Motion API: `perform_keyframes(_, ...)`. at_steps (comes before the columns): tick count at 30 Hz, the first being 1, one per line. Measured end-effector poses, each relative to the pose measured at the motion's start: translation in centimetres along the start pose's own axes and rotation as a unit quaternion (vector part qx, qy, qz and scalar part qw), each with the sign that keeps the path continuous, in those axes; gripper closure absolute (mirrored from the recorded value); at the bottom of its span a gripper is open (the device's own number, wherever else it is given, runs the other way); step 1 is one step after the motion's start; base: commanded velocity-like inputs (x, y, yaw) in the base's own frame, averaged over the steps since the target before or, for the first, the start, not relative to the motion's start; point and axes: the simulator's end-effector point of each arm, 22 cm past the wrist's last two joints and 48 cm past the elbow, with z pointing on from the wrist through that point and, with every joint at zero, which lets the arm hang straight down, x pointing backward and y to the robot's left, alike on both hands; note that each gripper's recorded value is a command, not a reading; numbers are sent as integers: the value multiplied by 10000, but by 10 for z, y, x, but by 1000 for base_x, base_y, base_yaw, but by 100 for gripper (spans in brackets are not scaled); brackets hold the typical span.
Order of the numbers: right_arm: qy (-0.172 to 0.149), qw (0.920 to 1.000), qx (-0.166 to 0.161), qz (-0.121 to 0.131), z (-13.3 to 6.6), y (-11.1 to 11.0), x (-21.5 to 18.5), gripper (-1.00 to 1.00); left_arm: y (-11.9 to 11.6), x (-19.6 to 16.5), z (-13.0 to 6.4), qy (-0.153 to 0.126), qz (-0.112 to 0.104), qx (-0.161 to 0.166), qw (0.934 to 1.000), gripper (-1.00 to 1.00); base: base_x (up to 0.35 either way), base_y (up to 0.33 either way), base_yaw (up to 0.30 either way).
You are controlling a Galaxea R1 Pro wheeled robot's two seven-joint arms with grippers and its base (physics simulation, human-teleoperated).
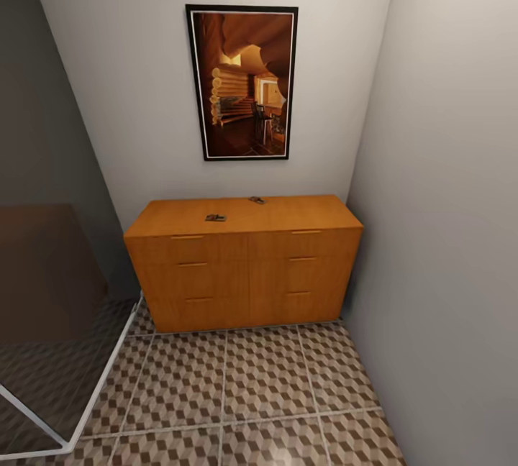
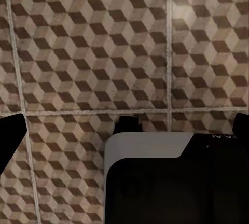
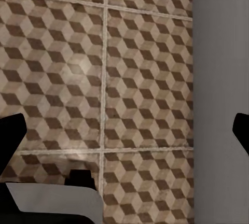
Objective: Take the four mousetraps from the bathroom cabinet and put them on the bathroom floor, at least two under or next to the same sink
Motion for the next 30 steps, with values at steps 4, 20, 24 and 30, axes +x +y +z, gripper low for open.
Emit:
perform_keyframes(4,10,10000,1,-3,0,0,1,-100,0,0,0,1,0,0,10000,-100,93,0,0)
perform_keyframes(20,-23,10000,-29,15,0,4,-2,-100,2,0,0,4,-3,-21,10000,-100,9,0,0)
perform_keyframes(24,-21,10000,-29,25,-1,5,-2,-100,3,0,0,-4,-2,-27,10000,-100,124,0,0)
perform_keyframes(30,-24,10000,-54,57,-1,8,-3,-100,8,0,0,-1,-3,-57,10000,-100,286,59,0)
